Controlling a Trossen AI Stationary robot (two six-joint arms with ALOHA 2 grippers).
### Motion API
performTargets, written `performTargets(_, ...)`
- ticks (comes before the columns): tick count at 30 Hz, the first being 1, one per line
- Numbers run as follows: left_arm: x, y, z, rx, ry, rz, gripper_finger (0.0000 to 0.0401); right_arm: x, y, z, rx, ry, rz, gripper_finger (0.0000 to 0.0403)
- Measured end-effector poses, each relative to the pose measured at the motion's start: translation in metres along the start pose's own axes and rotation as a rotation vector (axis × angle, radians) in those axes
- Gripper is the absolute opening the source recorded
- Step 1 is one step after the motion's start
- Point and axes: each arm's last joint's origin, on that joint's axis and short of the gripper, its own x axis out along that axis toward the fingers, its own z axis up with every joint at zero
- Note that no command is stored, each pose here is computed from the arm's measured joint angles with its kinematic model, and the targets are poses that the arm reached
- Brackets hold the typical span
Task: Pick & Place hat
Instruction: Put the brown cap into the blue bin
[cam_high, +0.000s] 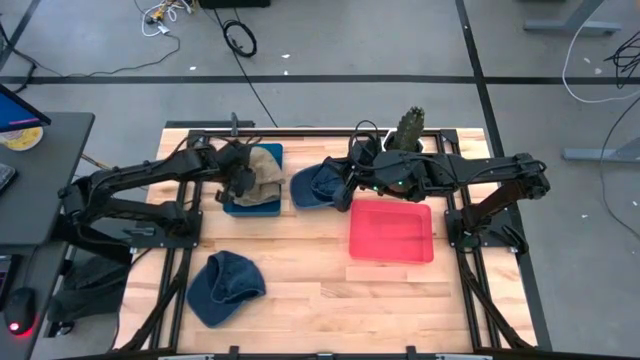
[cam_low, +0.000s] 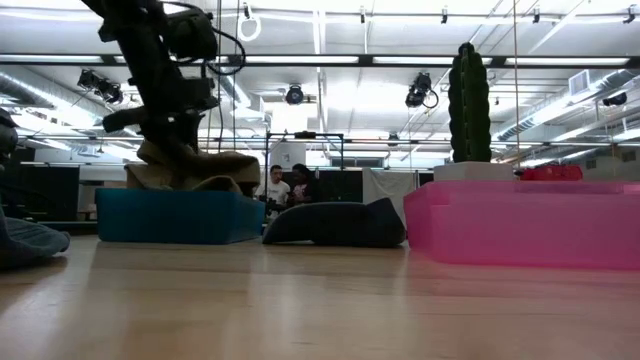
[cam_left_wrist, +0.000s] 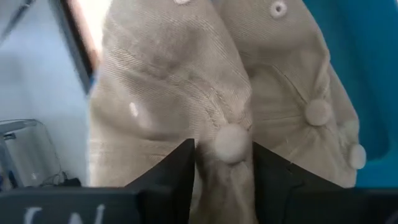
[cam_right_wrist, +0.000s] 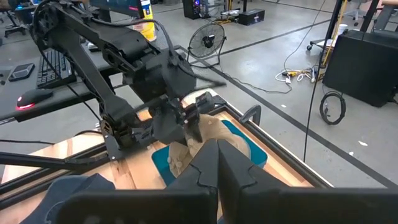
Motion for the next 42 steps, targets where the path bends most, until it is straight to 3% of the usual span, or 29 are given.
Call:
performTargets(7,0.024,0.001,0.006,0.019,0.065,-0.055,0.0099,0.000,0.000,0.000,0.000,0.000,0.000,0.0000)
performTargets(14,0.041,0.004,0.003,-0.006,0.198,-0.036,0.0076,0.000,0.000,0.000,-0.002,0.003,-0.001,0.0000)
performTargets(26,0.046,0.003,0.006,-0.037,0.057,-0.147,0.0073,0.000,-0.001,-0.002,-0.011,0.015,-0.005,0.0000)
performTargets(42,0.063,-0.002,0.012,-0.098,0.113,-0.179,0.0074,0.000,-0.001,-0.002,-0.017,0.023,-0.007,0.0005)
